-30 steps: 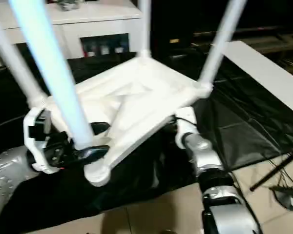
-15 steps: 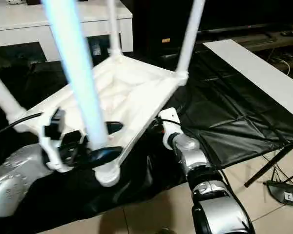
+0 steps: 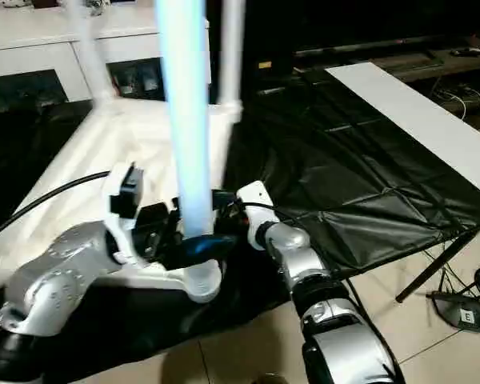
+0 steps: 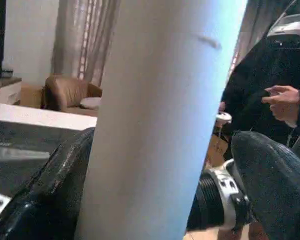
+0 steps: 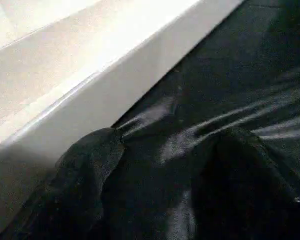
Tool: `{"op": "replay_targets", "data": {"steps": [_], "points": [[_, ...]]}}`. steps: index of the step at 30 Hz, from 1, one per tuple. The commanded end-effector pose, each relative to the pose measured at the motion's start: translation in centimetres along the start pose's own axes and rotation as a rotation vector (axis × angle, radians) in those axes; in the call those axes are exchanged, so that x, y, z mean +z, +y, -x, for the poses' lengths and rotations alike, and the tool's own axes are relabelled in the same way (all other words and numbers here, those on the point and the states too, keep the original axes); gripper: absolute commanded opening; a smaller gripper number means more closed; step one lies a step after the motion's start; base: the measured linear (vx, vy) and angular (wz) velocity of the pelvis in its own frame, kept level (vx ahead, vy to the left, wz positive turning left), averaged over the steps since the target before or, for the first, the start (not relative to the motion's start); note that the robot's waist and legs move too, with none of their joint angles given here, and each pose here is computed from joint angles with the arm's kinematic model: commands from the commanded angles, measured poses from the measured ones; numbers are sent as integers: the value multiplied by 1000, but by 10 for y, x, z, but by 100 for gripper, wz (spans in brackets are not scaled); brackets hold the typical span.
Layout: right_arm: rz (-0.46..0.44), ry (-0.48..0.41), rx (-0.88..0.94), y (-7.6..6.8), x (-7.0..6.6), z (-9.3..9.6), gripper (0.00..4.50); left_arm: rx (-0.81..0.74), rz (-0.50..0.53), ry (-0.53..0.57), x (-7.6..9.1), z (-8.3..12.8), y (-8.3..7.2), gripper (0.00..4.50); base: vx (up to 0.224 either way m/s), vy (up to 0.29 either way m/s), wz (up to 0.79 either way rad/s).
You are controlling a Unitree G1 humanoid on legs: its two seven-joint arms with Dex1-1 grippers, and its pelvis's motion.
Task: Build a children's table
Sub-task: Rotate table base
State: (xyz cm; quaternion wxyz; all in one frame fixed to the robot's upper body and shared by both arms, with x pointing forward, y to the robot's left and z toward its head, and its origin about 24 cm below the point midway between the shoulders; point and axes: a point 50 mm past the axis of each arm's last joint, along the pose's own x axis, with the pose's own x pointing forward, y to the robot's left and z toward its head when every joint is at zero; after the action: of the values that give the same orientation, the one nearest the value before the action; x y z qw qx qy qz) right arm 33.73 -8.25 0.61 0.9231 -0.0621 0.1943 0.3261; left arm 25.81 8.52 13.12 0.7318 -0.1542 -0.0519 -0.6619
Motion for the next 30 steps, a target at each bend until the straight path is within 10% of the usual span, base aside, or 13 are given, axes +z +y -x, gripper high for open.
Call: {"op": "replay_targets", "data": {"steps": [1,13,30], "points": [[28,-10,120,25,2,-9,369,27,-43,6,0,-9,7,448,0,0,0],[1,-30,-67,-6,2,2,369,417,-357,161,0,-3,66,448,0,0,0],[-56,-145,-301,-63,-4,63,369,710,-601,342,-3,-5,109,448,0,0,0]]}}
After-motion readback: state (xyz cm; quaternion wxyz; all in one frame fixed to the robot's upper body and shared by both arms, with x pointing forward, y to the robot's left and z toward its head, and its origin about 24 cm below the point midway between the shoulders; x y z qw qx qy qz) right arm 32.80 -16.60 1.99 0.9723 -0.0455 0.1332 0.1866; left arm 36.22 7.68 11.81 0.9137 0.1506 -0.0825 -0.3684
